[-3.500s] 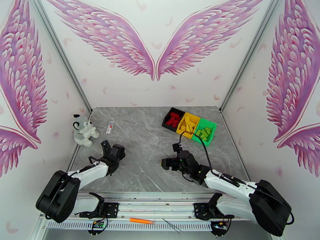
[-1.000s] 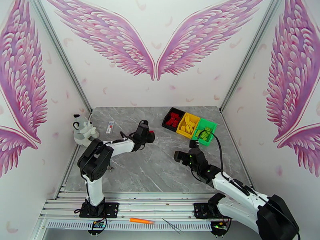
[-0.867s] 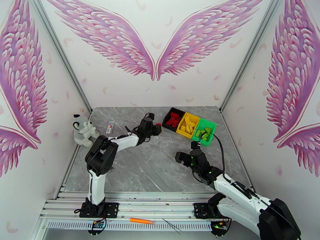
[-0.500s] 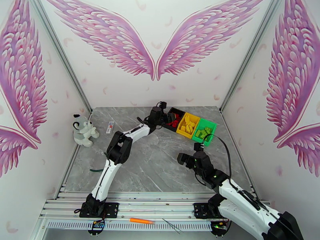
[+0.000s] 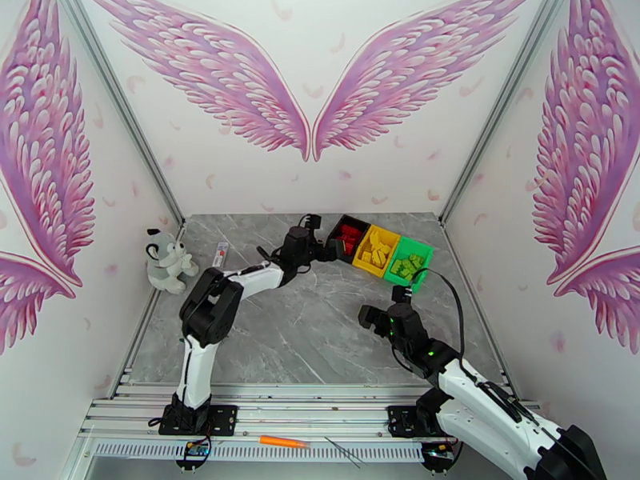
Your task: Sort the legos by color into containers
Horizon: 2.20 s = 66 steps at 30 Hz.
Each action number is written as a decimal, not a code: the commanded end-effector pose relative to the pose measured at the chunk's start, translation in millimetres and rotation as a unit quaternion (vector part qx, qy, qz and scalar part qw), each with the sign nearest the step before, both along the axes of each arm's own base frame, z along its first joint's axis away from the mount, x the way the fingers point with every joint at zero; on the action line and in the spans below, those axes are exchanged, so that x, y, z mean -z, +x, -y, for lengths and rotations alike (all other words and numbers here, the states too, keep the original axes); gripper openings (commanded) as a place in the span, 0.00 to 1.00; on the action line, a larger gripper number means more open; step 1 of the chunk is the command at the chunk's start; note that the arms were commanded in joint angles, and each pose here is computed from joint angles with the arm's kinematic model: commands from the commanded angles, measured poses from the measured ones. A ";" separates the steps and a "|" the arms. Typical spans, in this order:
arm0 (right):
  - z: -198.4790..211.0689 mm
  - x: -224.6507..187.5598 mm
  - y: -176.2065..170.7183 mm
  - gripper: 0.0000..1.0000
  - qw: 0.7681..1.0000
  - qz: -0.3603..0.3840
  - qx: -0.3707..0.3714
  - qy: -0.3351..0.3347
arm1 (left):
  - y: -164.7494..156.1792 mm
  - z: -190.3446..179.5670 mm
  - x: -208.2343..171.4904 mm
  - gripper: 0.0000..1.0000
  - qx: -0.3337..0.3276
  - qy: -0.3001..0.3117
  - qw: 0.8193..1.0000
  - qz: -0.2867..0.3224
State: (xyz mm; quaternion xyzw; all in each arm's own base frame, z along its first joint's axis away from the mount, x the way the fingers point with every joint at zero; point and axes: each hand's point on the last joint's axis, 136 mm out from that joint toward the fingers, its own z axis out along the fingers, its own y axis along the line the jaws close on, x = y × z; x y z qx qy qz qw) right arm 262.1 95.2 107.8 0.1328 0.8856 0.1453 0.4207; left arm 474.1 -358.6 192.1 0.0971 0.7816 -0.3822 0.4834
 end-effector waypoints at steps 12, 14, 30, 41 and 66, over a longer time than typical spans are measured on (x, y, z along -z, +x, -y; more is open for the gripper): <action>49.2 -75.3 -1.7 0.99 0.952 0.277 0.109 0.065 | -58.9 -132.9 -101.9 0.99 -0.222 0.035 0.959 0.172; 57.2 -96.2 -7.4 0.99 0.940 0.319 0.111 0.042 | -73.3 -149.6 -116.2 0.99 -0.243 0.056 0.946 0.207; 66.7 -79.6 67.7 0.99 0.927 0.195 0.106 -0.303 | -140.1 -327.6 -84.5 0.99 -0.443 0.283 0.824 0.209; 102.4 -60.7 63.5 0.99 0.927 0.235 0.109 -0.270 | -123.4 -401.4 25.7 0.99 -0.495 0.275 0.816 0.116; 89.5 -4.9 136.1 0.99 0.949 0.195 0.047 -0.245 | -83.9 -404.0 73.1 0.99 -0.456 0.279 0.842 0.076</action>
